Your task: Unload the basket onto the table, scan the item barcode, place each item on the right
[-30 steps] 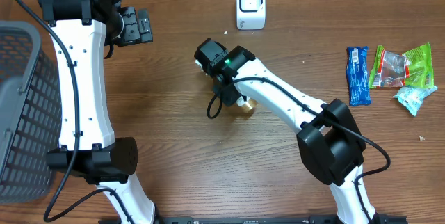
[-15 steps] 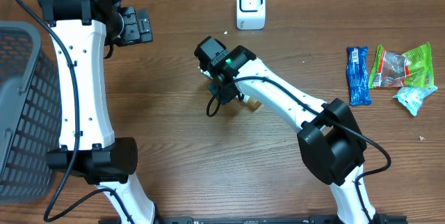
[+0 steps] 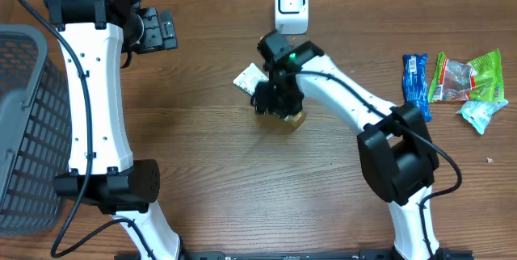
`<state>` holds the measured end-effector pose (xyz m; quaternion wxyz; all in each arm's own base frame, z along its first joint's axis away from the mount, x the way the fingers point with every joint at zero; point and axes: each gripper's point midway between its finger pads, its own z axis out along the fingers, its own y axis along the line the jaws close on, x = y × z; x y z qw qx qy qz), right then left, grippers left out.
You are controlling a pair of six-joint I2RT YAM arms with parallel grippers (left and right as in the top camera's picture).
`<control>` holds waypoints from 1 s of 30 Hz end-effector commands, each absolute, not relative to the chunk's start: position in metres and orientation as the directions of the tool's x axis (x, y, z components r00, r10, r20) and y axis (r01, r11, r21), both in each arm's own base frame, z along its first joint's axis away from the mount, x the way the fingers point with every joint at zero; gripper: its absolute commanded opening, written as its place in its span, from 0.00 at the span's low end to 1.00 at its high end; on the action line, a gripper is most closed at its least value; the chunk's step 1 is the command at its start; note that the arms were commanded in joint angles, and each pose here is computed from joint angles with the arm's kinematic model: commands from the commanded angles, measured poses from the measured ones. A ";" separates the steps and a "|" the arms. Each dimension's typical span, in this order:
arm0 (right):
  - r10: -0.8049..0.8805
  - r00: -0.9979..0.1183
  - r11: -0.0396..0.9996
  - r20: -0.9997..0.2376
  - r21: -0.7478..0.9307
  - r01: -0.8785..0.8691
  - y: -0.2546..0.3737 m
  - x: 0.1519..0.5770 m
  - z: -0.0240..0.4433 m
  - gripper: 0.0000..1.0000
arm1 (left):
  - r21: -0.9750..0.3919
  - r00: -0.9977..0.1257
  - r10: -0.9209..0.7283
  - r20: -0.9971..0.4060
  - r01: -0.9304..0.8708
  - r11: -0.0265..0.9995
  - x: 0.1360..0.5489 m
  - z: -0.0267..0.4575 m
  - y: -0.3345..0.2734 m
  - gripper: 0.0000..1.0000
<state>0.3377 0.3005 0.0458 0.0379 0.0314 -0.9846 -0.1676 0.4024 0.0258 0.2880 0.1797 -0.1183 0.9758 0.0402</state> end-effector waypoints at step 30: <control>0.079 -0.996 0.836 -0.040 0.547 0.045 0.257 0.411 0.046 0.83 | 0.030 -0.901 -0.201 -0.384 -0.230 0.973 0.404 0.295 0.023 1.00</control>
